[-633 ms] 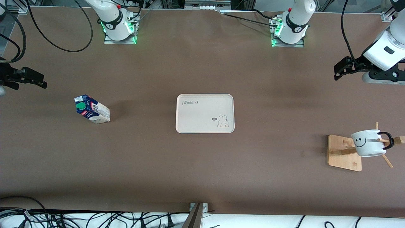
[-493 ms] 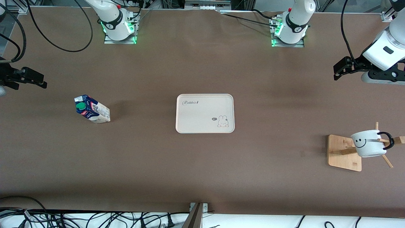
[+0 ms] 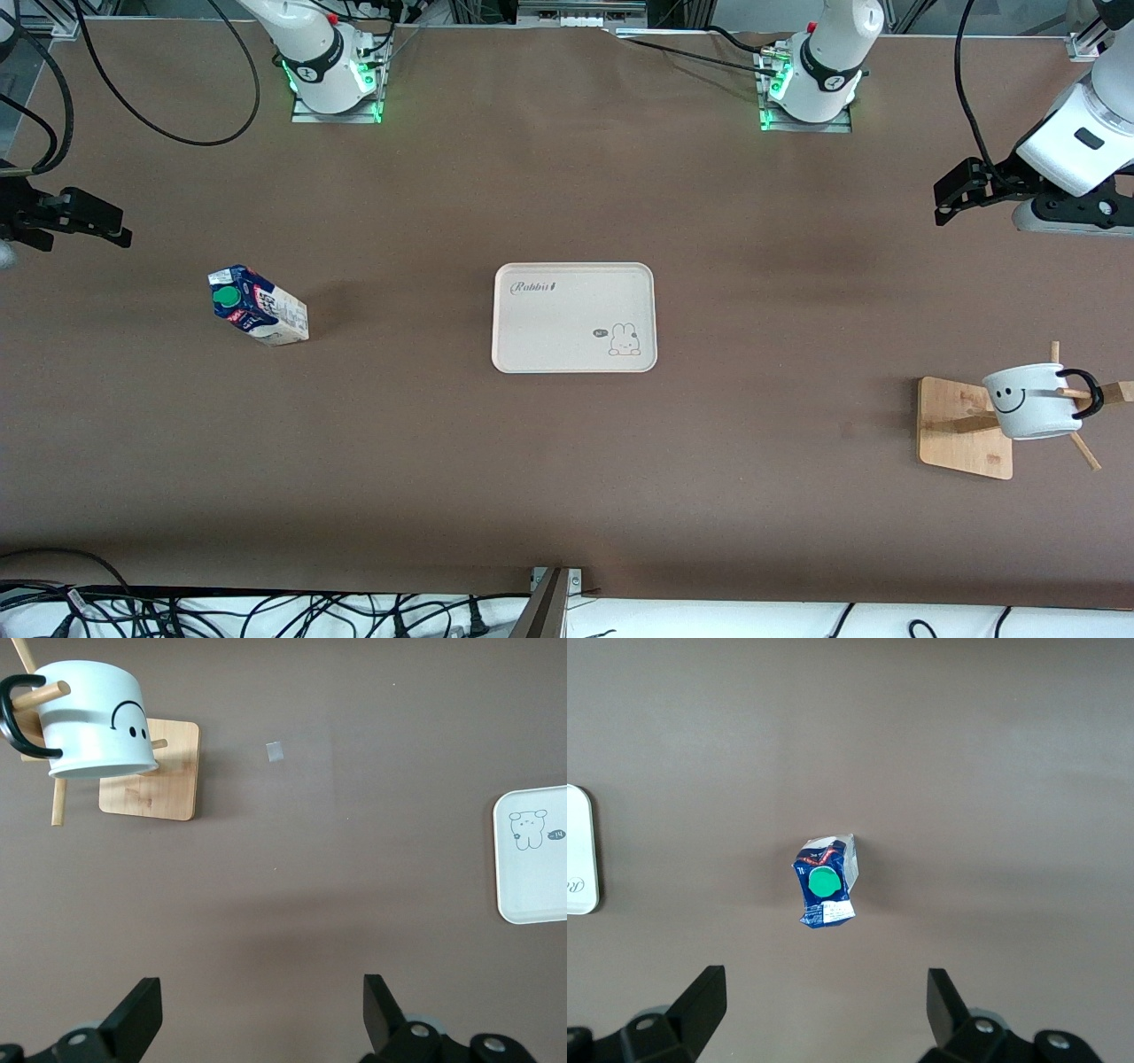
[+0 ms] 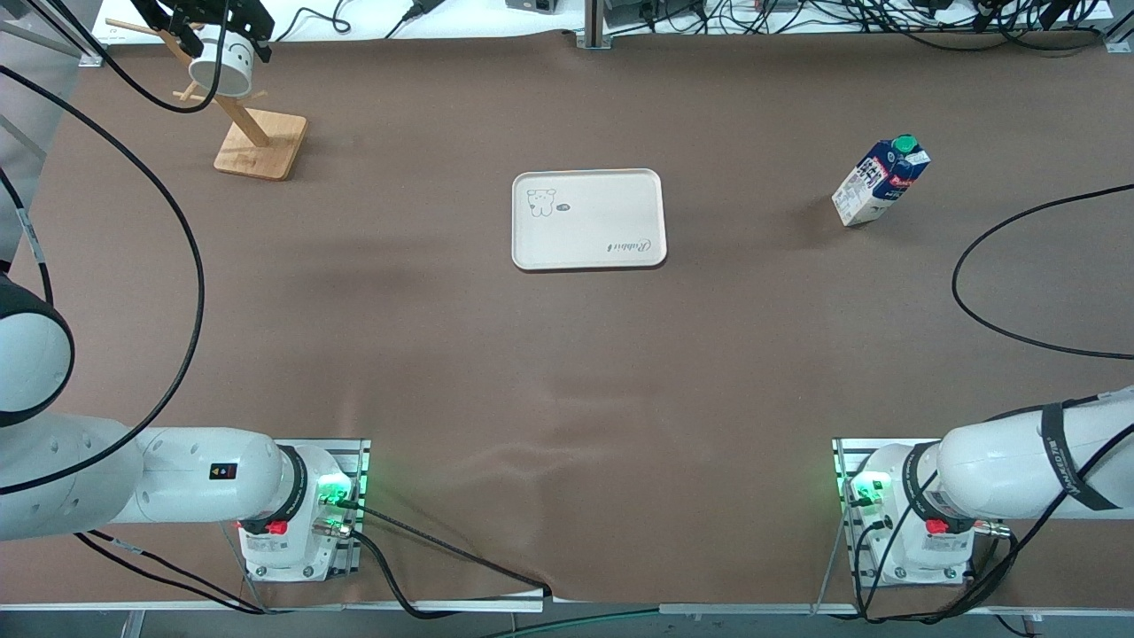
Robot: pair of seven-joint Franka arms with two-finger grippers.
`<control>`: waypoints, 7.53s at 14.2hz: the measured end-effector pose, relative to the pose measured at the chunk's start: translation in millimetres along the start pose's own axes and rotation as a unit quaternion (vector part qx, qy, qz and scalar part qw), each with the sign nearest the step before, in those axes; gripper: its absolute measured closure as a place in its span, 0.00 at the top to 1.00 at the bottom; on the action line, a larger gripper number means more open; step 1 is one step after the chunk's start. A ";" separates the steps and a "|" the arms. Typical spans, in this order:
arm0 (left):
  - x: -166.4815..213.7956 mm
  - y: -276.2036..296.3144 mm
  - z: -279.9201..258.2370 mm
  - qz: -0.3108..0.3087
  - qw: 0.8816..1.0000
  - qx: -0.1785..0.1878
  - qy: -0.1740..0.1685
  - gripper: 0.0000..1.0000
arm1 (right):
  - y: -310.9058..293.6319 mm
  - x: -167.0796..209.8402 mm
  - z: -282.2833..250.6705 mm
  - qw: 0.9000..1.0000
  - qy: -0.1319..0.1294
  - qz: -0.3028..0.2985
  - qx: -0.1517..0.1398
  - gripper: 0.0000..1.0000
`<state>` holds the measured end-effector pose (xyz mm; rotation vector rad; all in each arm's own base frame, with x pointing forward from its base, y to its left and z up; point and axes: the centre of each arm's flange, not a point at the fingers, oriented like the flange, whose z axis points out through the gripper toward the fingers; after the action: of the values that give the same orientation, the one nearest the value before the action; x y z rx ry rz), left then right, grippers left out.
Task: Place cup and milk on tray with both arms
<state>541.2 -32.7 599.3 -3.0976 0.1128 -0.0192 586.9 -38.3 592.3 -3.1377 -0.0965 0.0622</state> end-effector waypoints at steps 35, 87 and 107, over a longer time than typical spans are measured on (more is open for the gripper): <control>0.1 -2.4 0.0 -0.003 1.000 0.000 -0.004 1.00 | -35.9 64.8 187.3 0.989 -0.141 -0.044 0.009 1.00; 0.2 -2.5 0.1 -0.003 1.000 0.000 -0.004 1.00 | -9.4 31.7 264.1 0.977 -0.194 -0.085 0.030 0.64; 0.2 -2.7 0.1 -0.003 1.000 0.000 -0.004 1.00 | -83.6 1.5 139.3 0.980 -0.141 -0.104 0.098 0.50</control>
<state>541.6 -30.1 599.3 -3.0978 0.1022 -0.0061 577.7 45.4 453.2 -2.8825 -0.3911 0.4831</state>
